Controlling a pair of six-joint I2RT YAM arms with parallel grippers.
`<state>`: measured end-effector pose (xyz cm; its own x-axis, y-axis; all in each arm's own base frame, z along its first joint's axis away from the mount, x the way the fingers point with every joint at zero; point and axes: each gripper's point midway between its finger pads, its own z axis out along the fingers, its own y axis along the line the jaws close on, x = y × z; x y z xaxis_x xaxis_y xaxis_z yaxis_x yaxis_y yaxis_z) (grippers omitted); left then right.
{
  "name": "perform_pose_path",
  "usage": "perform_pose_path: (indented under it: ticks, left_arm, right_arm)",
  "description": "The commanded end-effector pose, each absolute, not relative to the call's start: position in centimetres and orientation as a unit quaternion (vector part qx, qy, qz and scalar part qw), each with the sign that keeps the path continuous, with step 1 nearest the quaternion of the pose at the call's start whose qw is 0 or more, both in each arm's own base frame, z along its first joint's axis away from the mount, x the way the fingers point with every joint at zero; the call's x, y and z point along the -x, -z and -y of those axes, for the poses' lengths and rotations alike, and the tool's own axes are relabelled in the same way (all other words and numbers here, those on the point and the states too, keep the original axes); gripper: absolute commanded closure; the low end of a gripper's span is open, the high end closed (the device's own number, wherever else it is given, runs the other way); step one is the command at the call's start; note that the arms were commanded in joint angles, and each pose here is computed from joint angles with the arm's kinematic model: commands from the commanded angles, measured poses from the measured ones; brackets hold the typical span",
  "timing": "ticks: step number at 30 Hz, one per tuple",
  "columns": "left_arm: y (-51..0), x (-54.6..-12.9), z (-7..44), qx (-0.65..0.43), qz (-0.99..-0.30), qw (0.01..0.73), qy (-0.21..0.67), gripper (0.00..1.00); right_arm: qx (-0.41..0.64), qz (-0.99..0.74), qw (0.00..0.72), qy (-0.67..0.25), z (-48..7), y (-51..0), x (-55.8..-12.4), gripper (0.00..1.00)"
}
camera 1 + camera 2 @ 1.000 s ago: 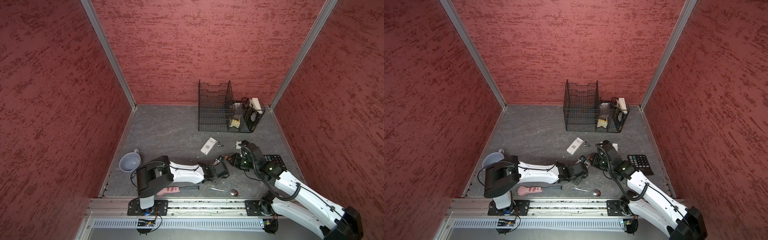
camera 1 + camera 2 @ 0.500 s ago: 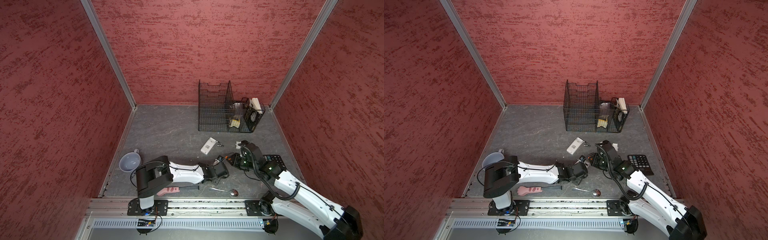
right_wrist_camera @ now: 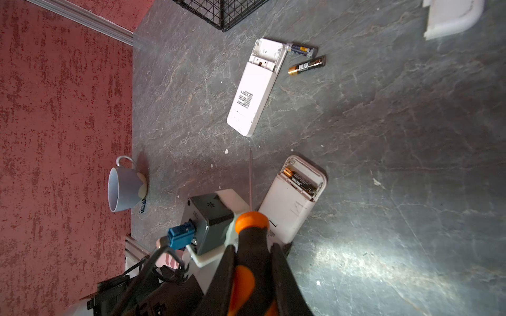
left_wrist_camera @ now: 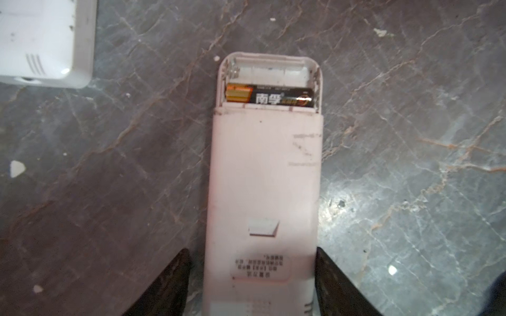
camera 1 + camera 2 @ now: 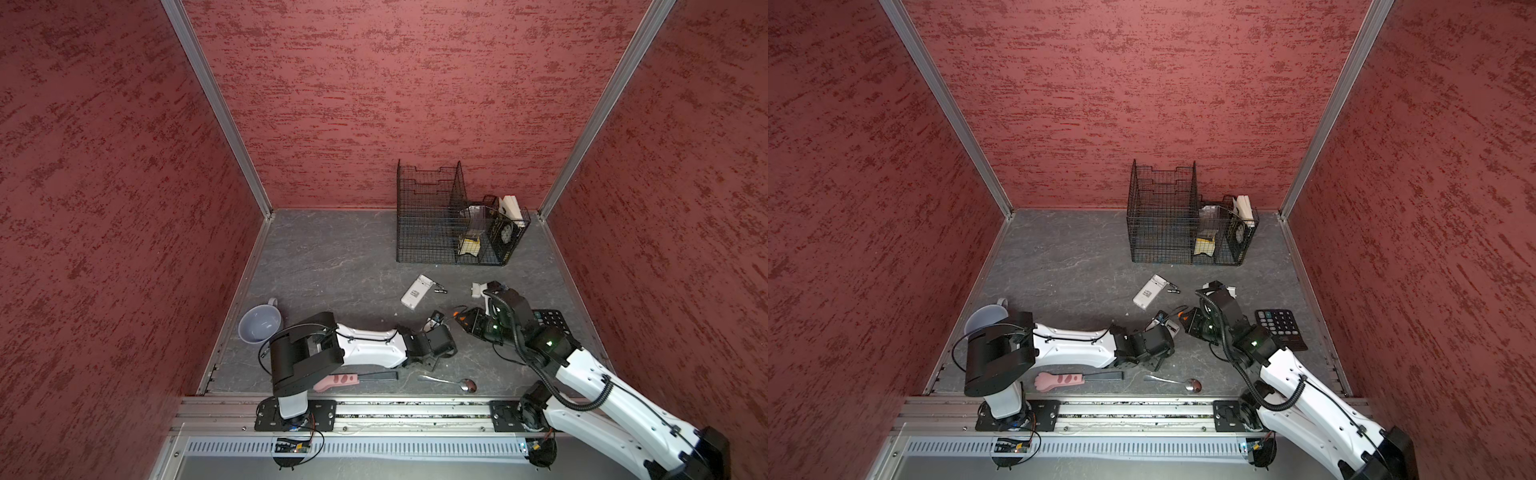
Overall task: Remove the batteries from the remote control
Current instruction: 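Rotate the held remote with the left gripper while right draws screwdriver back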
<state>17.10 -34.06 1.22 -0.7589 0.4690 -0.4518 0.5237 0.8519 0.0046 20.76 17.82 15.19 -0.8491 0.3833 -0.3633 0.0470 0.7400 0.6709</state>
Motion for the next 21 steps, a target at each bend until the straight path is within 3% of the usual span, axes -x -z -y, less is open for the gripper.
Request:
perform_pose_path:
  ticks: [1, 13, 21]
  left_arm:
    - [4.3, -13.1, 25.2, -0.261, -0.958, 0.091, -0.072, 0.28]
    - [3.5, -16.1, 23.7, -0.217, -0.966, 0.111, -0.083, 0.21]
    - [2.7, -17.2, 26.5, -0.216, -0.968, 0.119, -0.037, 0.21]
  right_arm:
    - [-0.118, -0.902, 0.254, -0.330, -17.4, -15.0, -20.8, 1.00]
    - [-0.114, -0.902, 0.249, -0.334, -17.5, -14.6, -20.6, 1.00]
    - [-0.117, -0.903, 0.246, -0.333, -17.2, -14.2, -20.1, 1.00]
